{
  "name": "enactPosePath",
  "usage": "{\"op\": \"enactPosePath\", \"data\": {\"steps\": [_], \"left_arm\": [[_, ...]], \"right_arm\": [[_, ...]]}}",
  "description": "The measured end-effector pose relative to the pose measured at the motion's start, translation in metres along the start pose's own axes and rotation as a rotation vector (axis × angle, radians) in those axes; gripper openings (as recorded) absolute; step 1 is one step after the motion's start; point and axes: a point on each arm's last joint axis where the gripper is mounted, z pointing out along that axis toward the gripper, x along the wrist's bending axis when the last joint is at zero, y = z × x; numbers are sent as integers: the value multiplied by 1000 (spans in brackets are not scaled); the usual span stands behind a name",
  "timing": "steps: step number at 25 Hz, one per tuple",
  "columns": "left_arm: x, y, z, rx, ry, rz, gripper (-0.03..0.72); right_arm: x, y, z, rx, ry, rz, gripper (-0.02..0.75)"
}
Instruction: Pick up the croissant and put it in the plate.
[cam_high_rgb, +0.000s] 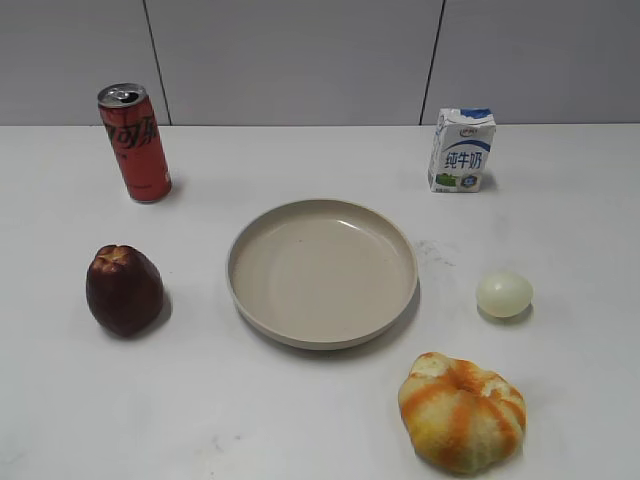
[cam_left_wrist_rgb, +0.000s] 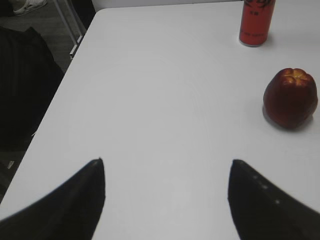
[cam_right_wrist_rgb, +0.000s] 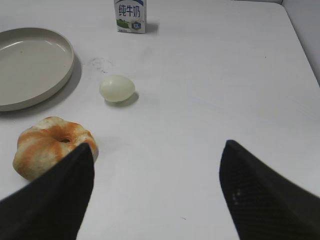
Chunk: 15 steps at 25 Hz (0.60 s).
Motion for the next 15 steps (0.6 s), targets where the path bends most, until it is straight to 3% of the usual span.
{"op": "enactPosePath", "data": {"steps": [15], "left_arm": [[0,0,0,0,0,0,584]], "right_arm": [[0,0,1,3,0,1,590]]}}
